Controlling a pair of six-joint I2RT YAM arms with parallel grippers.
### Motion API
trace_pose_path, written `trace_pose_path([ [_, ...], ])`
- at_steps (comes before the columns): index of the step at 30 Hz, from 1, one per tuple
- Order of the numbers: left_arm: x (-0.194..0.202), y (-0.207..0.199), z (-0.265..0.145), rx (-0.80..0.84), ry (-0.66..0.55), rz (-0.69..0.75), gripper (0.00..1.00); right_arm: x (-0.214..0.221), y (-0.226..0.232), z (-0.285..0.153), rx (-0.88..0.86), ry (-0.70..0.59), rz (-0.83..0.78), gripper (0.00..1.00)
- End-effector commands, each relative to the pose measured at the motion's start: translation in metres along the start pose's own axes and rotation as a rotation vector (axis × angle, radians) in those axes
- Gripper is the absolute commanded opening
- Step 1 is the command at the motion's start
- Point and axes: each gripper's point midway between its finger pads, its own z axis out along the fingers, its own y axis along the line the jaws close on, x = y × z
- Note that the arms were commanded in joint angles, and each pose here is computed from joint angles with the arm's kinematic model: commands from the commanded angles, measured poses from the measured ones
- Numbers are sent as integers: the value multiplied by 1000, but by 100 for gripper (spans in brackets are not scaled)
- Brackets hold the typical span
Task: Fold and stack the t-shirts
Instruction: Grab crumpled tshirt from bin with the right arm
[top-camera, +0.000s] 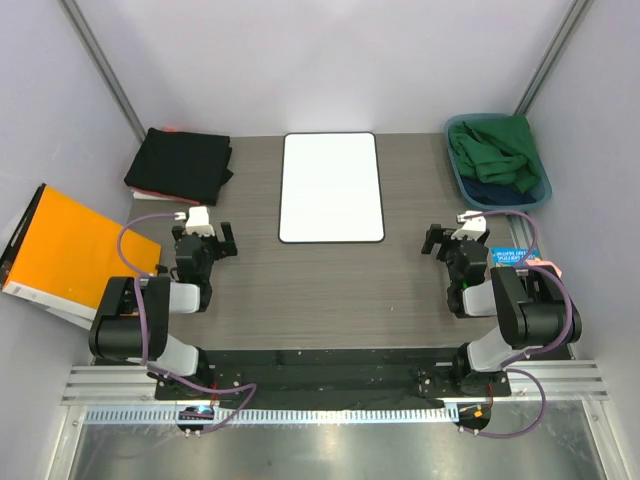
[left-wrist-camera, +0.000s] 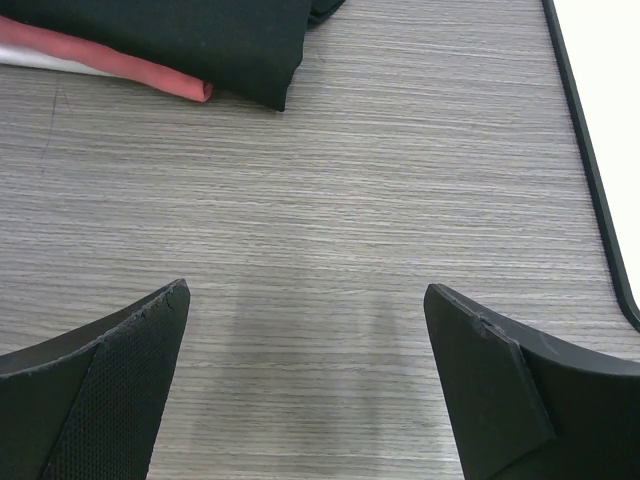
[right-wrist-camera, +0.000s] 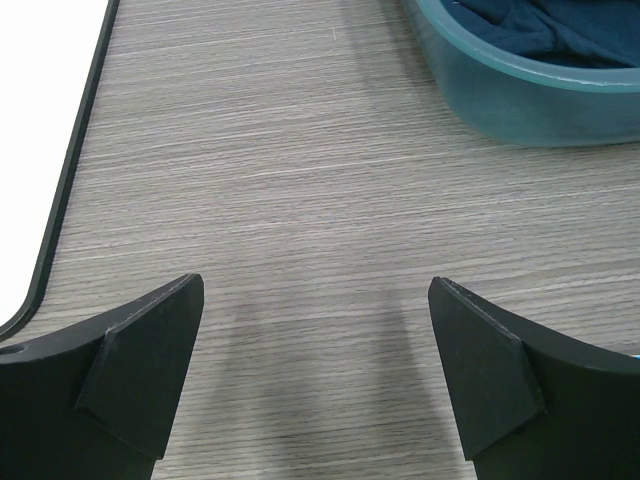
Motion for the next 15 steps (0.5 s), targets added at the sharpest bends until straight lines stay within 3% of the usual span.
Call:
trace_pose_path([
  [1,-20,0,3,2,-74,-5,100,-20,1,5,-1,-68,4,100],
  [7,-30,-2,3,16,-103,8,100,-22,3,4,-20,-82,-12,100],
  [8,-22,-5,0,38,-47,19,100,-33,6,2,-32,-107,-14,99],
  [9,-53,-25,-2,144,-86,35,100,-35,8,3,-46,-80,-21,100],
  [10,-64,-33,-4,194,-68,58,100,-41,12,1,-64,-70,-36,100],
  [11,-47,-42,-12,267,59,132,100,-51,27,-3,-155,-78,-73,100],
  [13,-107,-58,-14,354,-2,179,100,-99,43,-9,-244,-142,-148,100],
  [14,-100,-54,-19,356,92,214,100,-117,46,-7,-251,-130,-144,100],
  [15,-146,-56,-16,356,42,243,100,-147,50,1,-257,-51,-157,100],
])
